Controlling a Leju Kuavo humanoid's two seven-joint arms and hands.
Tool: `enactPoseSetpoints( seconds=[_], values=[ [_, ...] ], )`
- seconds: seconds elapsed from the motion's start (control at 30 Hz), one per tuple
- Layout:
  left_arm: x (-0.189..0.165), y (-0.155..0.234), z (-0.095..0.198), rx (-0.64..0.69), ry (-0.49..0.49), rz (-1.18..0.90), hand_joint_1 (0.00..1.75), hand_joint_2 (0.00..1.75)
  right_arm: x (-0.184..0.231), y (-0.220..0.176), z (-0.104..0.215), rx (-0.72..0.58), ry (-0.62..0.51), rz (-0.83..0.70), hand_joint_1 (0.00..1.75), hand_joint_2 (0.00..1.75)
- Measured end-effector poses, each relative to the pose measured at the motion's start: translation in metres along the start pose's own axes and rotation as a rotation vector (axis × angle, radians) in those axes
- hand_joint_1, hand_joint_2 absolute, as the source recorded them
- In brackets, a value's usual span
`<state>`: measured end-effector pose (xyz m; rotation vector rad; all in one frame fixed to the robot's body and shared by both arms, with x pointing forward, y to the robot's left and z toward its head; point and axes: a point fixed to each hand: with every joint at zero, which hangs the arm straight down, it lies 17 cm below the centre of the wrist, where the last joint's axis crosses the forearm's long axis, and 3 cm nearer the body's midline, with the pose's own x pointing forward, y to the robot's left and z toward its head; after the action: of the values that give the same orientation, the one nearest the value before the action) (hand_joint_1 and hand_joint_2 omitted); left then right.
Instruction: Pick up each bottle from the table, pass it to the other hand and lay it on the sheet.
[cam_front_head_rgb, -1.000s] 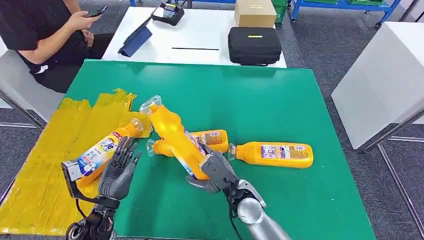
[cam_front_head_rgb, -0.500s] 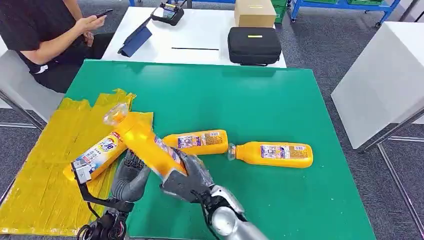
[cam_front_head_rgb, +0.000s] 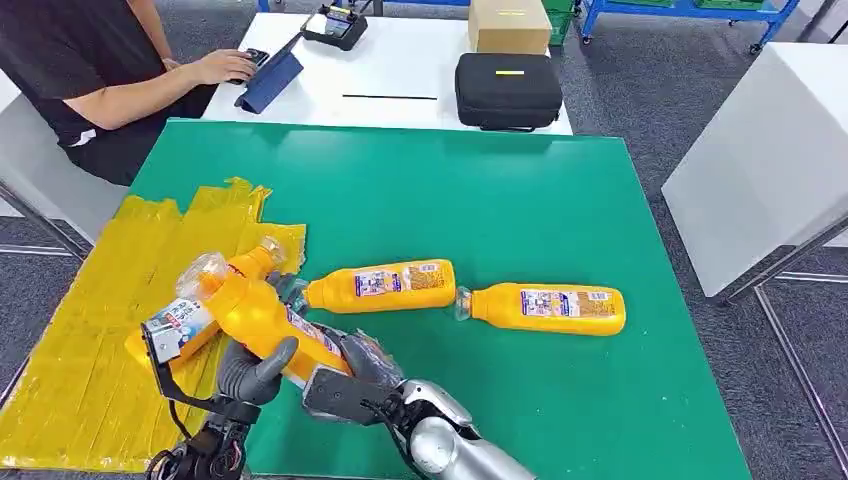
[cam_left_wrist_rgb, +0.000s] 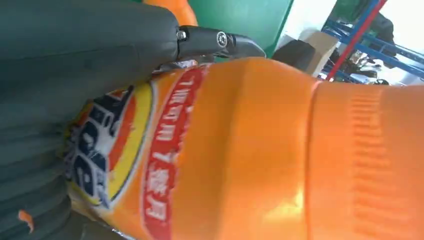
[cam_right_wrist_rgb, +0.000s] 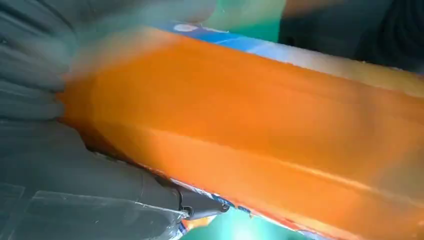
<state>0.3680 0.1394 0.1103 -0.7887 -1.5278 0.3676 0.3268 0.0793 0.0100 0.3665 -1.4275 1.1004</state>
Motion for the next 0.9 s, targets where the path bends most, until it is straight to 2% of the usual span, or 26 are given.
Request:
enactPoseSetpoints(
  seconds=[0.17,0.23,0.53,0.9],
  values=[
    [-0.001,0.004,0.002,0.012,0.002,0.003,0.0,1.75,-0.004,0.003,0.0,0.021,0.007,0.016,1.75,1.75],
    [-0.002,0.005,0.003,0.015,0.004,0.004,1.75,1.75,-0.005,0.003,0.0,0.026,0.008,0.019,1.75,1.75],
    [-0.008,0.014,0.013,0.052,0.01,-0.006,1.75,1.75,-0.019,0.01,0.011,0.027,0.032,-0.033,1.75,1.75],
    [-0.001,0.001,0.015,0.025,-0.022,-0.018,1.75,1.75,-0.017,0.006,0.032,-0.048,0.007,-0.116,1.75,1.75]
  ],
)
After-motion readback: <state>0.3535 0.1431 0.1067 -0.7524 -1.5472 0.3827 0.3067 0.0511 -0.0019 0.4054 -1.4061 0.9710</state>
